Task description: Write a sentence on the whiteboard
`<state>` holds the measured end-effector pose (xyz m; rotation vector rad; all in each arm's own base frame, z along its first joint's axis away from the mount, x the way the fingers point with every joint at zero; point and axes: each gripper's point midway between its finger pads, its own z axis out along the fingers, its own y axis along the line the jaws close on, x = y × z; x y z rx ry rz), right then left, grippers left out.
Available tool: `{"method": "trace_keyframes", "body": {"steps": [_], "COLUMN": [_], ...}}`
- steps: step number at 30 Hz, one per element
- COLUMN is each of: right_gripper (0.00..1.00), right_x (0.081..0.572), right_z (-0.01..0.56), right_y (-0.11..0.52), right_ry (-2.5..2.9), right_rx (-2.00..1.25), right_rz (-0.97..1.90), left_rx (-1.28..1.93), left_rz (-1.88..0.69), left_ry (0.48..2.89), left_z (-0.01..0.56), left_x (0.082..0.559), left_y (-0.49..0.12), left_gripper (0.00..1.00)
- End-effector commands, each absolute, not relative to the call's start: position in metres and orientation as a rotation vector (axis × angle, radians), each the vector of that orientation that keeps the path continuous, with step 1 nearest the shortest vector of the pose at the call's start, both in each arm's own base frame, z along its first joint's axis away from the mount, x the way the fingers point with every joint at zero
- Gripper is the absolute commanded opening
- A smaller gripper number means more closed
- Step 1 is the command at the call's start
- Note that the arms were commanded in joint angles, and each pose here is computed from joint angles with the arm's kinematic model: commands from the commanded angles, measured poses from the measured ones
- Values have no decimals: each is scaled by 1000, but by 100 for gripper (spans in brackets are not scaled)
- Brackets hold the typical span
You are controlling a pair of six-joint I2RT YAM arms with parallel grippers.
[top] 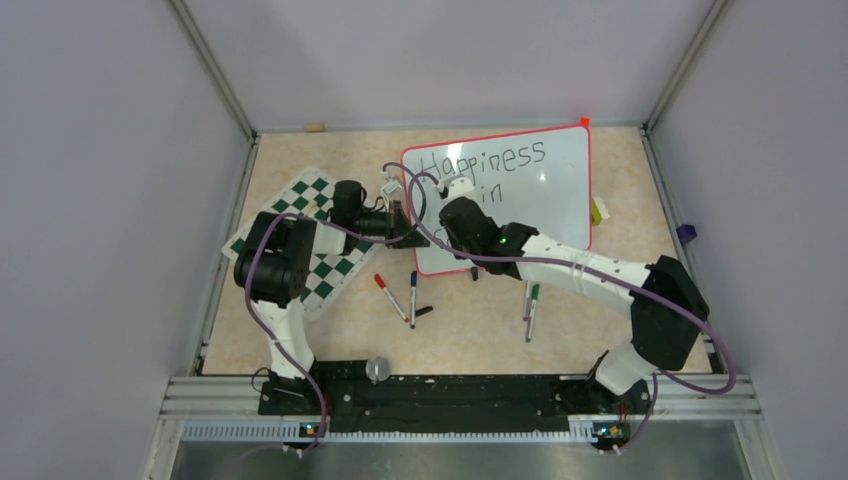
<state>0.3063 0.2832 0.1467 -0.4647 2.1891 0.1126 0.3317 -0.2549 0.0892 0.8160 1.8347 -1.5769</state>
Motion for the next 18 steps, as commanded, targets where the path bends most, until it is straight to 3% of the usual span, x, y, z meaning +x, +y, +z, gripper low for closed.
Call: {"method": "trace_keyframes", "body": {"steps": [1, 18], "right_gripper": [0, 0], "right_x": [325, 328], "right_z": [171, 181], "right_y": [286, 283], "right_ry": [2120, 2101], "right_rx": [-408, -406], "right_rz": [93, 69], "left_rx": [851, 848], "left_rz": [-1618, -1620], "left_ry": [1851, 1857], "left_z": [73, 71], "left_x": [314, 314], "left_y": [-257, -257], "left_gripper": [0, 0]}}
